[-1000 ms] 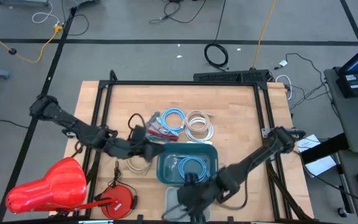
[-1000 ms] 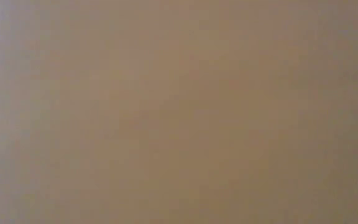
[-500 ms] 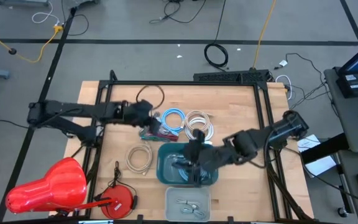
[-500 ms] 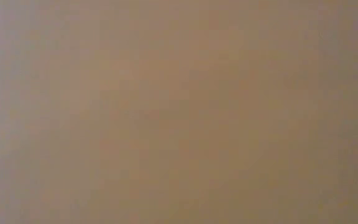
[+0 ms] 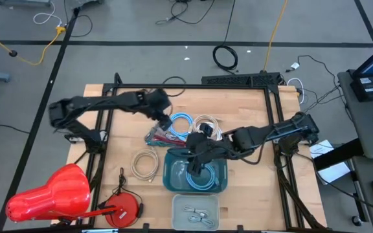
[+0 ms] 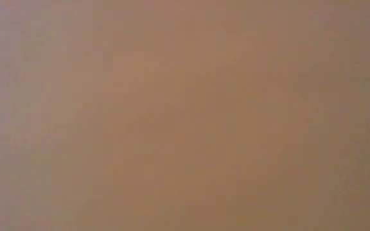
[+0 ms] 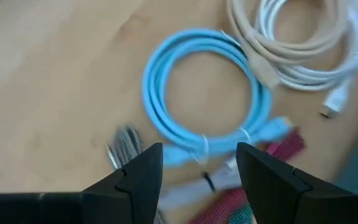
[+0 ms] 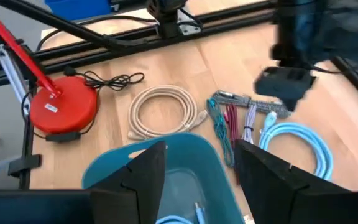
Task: Pick & Place USB Port
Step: Put the blue HDMI cable into the blue bin
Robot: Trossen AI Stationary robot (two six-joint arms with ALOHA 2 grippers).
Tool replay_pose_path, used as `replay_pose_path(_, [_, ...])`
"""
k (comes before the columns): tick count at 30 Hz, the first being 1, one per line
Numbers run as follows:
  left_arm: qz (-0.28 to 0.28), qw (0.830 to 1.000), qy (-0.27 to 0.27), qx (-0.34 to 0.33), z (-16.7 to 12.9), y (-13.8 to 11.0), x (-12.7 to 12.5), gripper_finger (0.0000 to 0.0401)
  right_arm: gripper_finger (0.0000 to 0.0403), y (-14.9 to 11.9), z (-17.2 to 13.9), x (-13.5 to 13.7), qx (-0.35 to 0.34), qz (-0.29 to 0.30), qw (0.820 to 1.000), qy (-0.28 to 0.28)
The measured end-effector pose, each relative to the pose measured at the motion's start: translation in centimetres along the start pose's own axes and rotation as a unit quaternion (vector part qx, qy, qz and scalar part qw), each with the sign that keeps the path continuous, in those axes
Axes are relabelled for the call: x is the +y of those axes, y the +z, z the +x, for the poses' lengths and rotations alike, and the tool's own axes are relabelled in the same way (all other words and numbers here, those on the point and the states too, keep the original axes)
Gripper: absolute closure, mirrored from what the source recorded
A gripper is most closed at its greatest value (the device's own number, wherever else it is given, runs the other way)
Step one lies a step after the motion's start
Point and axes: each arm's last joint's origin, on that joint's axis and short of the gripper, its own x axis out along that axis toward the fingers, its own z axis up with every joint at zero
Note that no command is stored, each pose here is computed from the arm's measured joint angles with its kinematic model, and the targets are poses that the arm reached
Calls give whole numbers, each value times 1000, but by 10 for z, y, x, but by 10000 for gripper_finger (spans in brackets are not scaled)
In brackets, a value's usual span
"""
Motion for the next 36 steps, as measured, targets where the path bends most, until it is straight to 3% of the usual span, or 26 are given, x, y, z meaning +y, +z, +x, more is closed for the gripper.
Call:
replay_pose_path(5, [57,996,65,34,11,45,-12,194,222,-8,10,-5,29,13,999,18])
replay_pose_path(11, [83,990,84,70,33,77,-7,194,222,-9,7,-7,32,8,999,15])
replay_pose_path(17, [76,983,88,140,61,74,5,194,222,-11,-11,-15,45,7,999,-15])
replay_pose_path(21, [77,978,93,172,74,68,9,194,222,-7,-26,-19,18,13,999,-34])
replay_pose_path(36, [74,976,97,179,95,63,0,194,222,-1,-43,-25,-17,25,998,-56])
